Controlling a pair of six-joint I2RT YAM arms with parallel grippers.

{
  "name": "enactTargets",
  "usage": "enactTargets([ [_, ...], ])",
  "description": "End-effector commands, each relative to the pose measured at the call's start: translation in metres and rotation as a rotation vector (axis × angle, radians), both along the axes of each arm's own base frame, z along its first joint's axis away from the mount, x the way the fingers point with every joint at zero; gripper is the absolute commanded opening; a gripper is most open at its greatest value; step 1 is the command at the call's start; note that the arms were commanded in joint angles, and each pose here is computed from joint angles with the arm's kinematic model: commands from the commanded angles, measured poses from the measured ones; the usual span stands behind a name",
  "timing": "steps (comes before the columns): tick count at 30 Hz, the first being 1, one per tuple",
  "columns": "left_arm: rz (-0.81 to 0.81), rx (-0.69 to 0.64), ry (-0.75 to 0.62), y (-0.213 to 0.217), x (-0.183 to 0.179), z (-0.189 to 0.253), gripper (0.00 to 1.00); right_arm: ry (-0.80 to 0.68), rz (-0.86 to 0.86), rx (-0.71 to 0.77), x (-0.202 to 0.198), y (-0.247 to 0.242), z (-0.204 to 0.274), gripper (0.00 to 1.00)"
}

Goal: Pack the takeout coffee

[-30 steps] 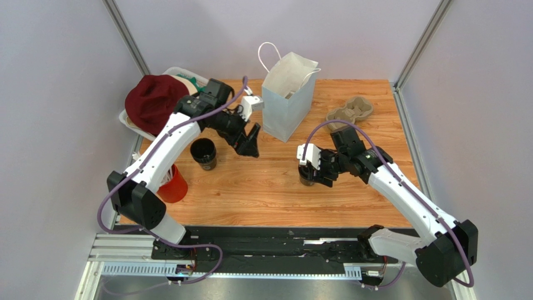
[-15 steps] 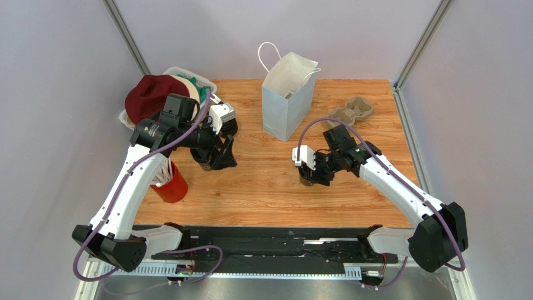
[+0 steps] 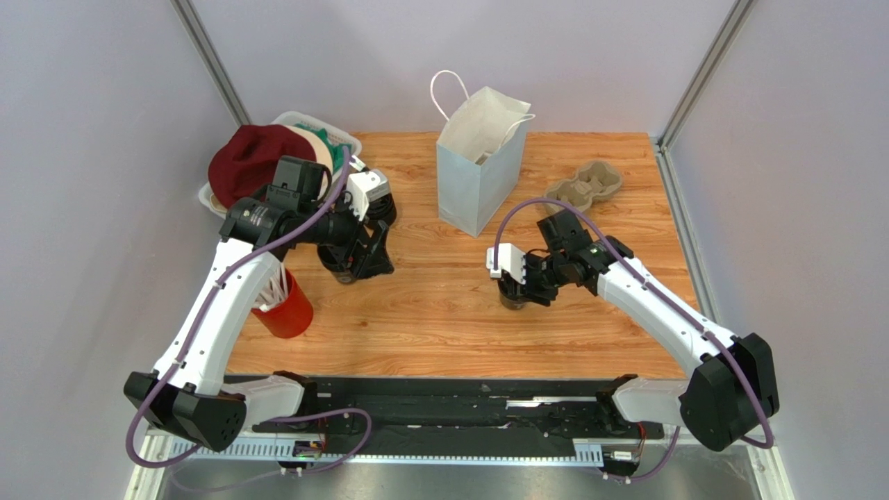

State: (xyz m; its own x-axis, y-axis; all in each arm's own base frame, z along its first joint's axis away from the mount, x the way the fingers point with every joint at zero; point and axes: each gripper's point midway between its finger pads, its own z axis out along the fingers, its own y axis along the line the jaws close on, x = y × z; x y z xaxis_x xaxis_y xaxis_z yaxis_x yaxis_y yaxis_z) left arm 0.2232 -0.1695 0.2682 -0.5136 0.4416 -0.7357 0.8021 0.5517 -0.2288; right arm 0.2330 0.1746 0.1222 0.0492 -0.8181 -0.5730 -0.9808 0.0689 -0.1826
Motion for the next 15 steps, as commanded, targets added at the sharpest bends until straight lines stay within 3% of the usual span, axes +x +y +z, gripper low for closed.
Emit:
enactTargets([
  [1, 0.008, -0.030, -0.033, -0.0007, 0.0031, 0.0071, 0.99, -0.010, 0.024, -0.034, 0.0006, 0.0010, -0.0033, 0.42],
  [9, 0.018, -0.039, -0.043, 0.0014, 0.0032, 0.0084, 0.99, -0.003, 0.026, -0.057, 0.0009, 0.0032, -0.0087, 0.28],
  [15, 0.022, -0.041, -0.048, 0.0021, 0.0036, 0.0091, 0.99, -0.011, 0.013, -0.055, 0.0033, 0.0031, -0.0055, 0.30],
])
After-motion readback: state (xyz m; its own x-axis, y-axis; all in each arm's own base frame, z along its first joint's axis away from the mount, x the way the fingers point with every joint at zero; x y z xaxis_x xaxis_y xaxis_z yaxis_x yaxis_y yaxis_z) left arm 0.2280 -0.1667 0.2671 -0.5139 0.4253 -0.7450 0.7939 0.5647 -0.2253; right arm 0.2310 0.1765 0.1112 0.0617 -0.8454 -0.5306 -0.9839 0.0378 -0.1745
